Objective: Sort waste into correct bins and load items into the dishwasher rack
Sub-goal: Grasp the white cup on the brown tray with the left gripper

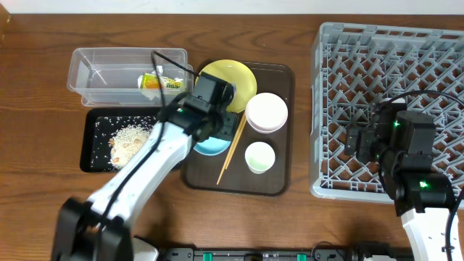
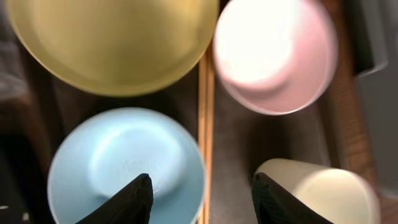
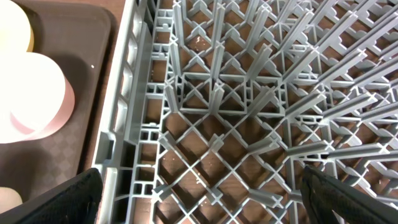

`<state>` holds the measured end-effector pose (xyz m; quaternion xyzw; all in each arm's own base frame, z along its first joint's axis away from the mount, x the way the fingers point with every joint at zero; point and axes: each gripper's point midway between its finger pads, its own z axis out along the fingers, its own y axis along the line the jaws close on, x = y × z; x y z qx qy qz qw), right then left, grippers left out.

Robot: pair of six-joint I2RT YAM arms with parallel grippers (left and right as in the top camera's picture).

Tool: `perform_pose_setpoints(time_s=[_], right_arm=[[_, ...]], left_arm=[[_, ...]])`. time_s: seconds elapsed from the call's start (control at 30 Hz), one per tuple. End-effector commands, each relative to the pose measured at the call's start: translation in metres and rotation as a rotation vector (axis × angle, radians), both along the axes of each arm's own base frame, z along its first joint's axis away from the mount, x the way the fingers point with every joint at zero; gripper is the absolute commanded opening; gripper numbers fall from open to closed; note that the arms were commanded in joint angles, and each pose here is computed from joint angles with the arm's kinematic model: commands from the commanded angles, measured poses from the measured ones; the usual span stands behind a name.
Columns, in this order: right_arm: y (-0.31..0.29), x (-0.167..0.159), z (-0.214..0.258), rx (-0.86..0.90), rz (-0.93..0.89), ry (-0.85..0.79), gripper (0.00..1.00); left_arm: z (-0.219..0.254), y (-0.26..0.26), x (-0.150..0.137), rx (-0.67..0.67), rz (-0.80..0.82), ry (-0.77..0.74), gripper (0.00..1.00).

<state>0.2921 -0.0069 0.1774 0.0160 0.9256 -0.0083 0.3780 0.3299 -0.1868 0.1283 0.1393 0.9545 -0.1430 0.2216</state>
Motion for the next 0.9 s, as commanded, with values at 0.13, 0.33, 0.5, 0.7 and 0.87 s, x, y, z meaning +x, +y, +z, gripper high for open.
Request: perform_pose_setpoints(time_s=[0.13, 0.33, 0.5, 0.7, 0.87], right_arm=[[-0.003, 0.003, 0.008, 0.004, -0.015, -0.019, 0.99], [-0.003, 0.003, 0.008, 0.005, -0.015, -0.018, 0.99], [-0.003, 0.003, 0.008, 0.005, -0.015, -0.019, 0.99], [-0.003, 0.002, 0.007, 0.005, -0.015, -0.014, 0.99], [-0.003, 0.002, 0.007, 0.005, -0.015, -0.014, 0.99]], left_arm=[[0.015, -0.015, -0.017, -0.065, -0.061, 0.031, 0.56], [-0.008, -0.03, -0.043, -0.067, -0.126, 0.114, 0.56], [-0.029, -0.038, -0.06, -0.036, -0.167, 0.168, 0.56], [-0.06, -0.047, -0.057, -0.014, -0.179, 0.211, 0.55], [-0.086, -0.048, -0.056, 0.002, -0.133, 0.279, 0.08]])
